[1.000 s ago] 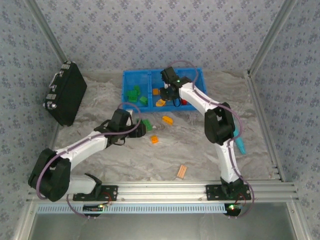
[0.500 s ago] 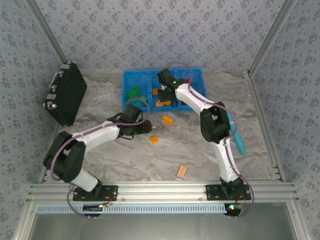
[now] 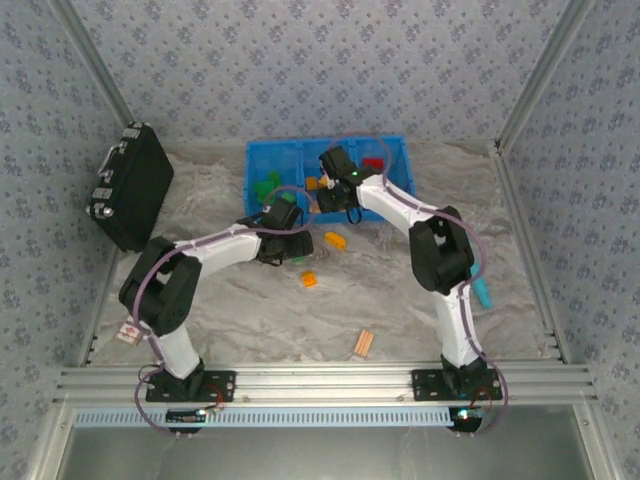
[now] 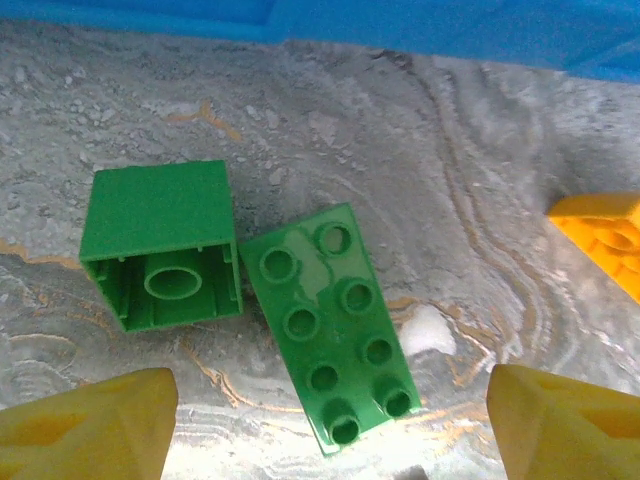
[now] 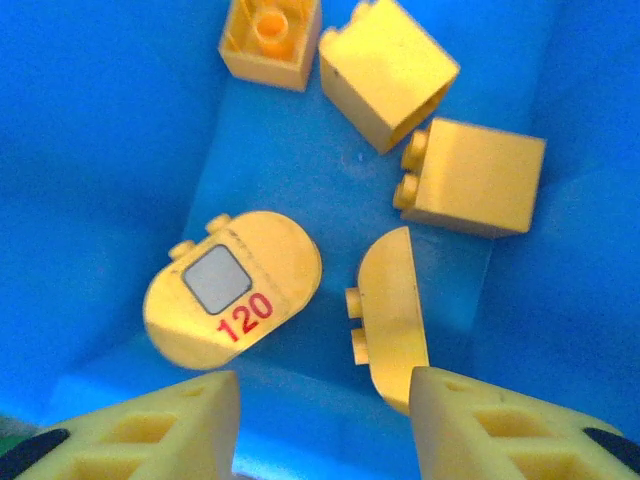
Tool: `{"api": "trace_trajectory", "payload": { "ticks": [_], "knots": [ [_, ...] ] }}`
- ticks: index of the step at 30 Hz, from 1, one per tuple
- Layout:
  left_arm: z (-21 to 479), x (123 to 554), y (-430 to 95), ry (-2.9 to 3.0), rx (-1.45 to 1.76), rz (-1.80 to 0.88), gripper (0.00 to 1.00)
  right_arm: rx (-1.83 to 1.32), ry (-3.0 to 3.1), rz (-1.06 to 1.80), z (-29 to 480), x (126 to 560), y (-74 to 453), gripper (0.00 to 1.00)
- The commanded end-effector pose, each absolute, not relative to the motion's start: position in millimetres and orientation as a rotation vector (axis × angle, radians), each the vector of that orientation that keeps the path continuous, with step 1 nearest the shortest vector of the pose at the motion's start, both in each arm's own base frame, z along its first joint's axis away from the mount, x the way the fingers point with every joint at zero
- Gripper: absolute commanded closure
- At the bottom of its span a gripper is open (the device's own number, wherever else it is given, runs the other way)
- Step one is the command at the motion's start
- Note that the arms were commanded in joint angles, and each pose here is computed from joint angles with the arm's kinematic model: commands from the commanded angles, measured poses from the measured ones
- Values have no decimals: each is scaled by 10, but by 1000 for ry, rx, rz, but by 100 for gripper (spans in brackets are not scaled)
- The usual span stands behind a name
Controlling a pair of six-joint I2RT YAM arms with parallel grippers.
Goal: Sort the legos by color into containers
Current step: Pick up the lego from the center of the table.
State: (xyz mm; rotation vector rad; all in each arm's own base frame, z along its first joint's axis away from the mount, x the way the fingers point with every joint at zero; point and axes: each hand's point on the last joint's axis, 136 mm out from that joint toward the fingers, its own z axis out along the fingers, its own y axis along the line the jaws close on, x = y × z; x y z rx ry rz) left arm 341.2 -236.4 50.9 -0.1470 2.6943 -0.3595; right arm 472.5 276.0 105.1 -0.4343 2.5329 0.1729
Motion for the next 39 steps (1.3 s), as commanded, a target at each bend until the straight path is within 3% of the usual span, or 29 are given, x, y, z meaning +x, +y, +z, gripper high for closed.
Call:
{"api": "trace_trajectory", "payload": {
  "ticks": [1,5,15,23,29,39],
  "knots": [
    [425,3397,-2408,2738,-164,-321,20,-424,2421,254,1535,4699,2764,48],
    [332,3369,-2447,2765,-151,-290,25,-393,2366,282,1774,4628,2691,47],
    [100,3284,-2436,2815,-169,-243,51,-356,2350,269,1883,4550,2459,46],
    [49,3176,-2398,2832,-148,-208,57,-314,2348,250,1898,4492,2274,46],
    [162,3051,-2454,2805,-21,-146,70,-270,2388,368,1767,4316,2161,47],
    [382,2841,-2436,2773,40,-151,76,-283,2454,411,1554,3995,2131,47]
  ]
}}
